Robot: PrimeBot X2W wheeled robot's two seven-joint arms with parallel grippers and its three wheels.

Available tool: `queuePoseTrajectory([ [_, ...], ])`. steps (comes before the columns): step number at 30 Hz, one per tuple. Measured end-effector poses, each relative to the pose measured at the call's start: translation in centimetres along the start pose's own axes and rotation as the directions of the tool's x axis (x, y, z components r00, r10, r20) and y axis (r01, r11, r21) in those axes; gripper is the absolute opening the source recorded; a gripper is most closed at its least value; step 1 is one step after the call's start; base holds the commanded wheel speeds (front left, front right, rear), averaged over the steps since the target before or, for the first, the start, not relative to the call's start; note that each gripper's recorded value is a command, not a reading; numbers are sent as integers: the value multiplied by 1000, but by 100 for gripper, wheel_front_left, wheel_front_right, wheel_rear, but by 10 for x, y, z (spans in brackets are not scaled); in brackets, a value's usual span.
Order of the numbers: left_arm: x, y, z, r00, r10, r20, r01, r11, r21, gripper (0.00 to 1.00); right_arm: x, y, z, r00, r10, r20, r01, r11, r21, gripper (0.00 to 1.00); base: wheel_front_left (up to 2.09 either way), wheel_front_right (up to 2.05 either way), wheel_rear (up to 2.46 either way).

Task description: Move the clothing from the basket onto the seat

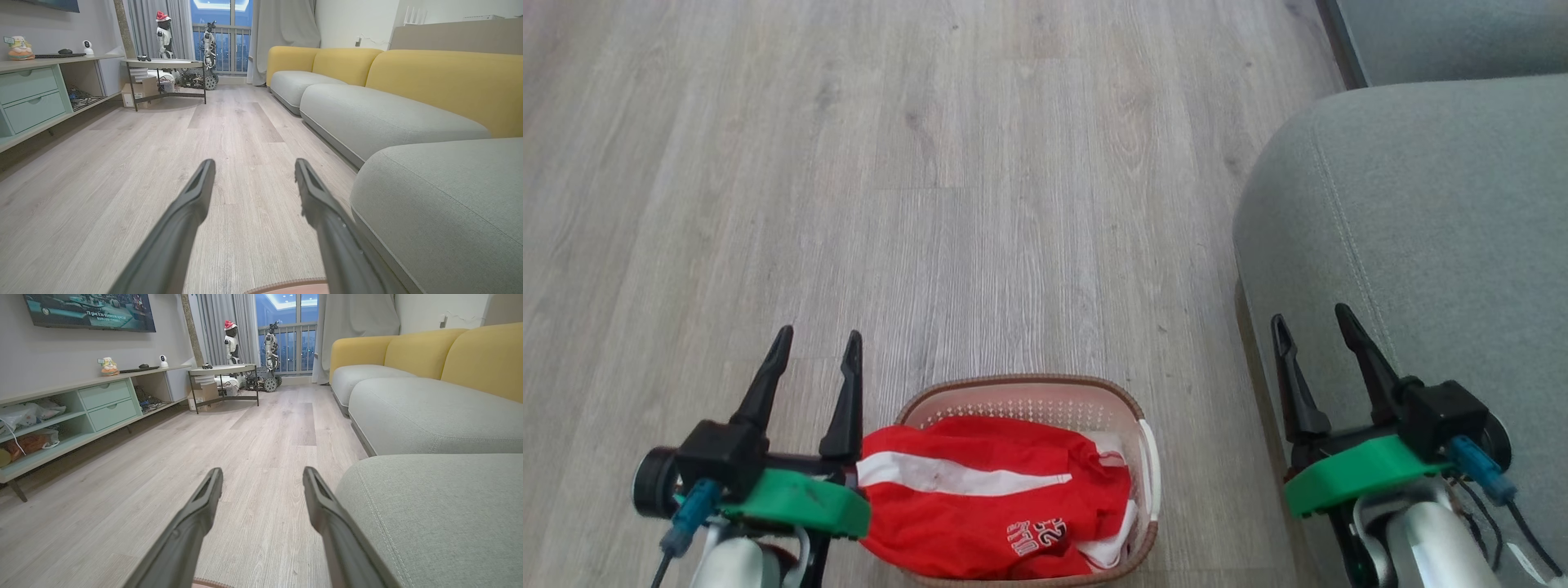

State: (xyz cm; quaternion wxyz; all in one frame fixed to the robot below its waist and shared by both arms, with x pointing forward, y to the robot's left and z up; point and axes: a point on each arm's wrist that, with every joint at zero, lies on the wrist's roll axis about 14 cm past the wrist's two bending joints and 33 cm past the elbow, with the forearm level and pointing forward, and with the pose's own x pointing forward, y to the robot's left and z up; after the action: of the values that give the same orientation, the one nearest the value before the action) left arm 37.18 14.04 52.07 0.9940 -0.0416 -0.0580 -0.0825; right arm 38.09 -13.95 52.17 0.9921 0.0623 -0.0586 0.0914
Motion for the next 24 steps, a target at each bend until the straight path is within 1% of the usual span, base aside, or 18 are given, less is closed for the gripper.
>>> queuePoseTrajectory([
  [12,14,-8,-9,999,-33,-19,33,999,-12,100,-1,-10,-10,999,-30,-29,31,999,10,100,0,0,0],
  [19,30,-12,-19,998,-54,-40,54,998,-21,100,9,-15,-6,999,-40,-11,40,999,14,100,0,0,0],
  [24,42,-17,-32,995,-77,-67,75,997,-31,100,15,-22,-15,998,-55,-32,56,998,17,100,0,0,0],
])
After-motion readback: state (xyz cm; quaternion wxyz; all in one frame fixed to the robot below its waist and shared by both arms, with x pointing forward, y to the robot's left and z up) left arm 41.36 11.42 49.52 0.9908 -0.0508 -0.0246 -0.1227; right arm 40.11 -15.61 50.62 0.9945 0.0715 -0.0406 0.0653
